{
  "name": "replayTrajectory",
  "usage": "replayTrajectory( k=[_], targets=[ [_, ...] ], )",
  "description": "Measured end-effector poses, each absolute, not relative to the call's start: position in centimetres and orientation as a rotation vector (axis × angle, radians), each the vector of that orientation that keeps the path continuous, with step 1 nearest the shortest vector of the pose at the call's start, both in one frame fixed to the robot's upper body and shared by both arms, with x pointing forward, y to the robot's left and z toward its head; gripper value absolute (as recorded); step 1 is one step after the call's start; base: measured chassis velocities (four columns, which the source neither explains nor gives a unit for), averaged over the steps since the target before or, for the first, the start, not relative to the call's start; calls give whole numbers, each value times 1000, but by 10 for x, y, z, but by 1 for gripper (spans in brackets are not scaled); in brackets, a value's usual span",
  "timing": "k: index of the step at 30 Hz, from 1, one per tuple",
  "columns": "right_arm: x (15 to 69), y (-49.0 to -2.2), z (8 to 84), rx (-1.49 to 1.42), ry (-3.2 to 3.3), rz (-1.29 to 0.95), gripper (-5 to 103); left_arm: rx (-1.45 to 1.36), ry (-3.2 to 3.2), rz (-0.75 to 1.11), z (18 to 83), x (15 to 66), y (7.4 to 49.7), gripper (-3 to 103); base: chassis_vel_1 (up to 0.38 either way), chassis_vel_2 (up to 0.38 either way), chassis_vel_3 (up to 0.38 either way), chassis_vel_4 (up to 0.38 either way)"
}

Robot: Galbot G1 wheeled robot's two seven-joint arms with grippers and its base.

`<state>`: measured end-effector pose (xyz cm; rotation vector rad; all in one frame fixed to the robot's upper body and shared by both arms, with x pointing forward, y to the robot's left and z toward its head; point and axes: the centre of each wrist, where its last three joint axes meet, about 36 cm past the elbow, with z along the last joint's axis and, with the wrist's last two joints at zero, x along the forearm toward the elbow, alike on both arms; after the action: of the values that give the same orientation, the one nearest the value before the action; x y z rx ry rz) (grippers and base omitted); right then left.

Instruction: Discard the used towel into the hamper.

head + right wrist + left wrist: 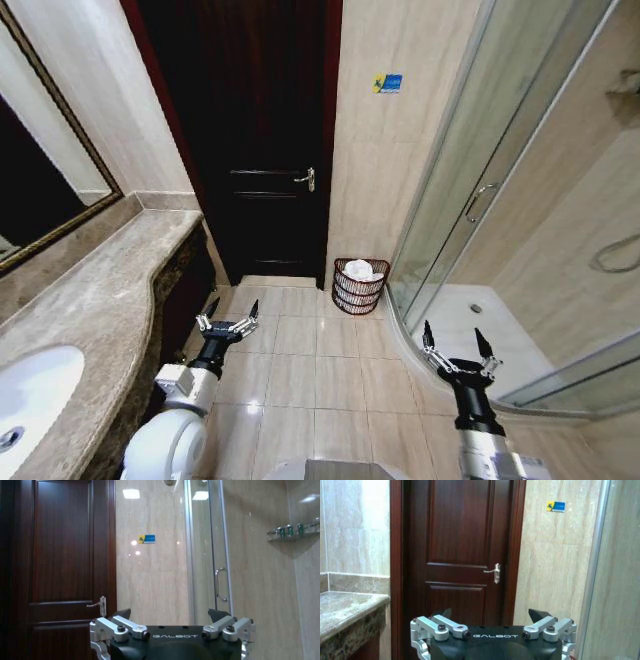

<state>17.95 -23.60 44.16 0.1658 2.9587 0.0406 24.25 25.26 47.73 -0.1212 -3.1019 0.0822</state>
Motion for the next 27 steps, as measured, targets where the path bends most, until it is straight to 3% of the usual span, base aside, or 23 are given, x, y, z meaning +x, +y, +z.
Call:
replayTrajectory(
  k=[27],
  targets=[
    [179,-236,442,166,2959,41,100,-121,-3102,82,477,242,253,100,0,0,0,0]
  ],
)
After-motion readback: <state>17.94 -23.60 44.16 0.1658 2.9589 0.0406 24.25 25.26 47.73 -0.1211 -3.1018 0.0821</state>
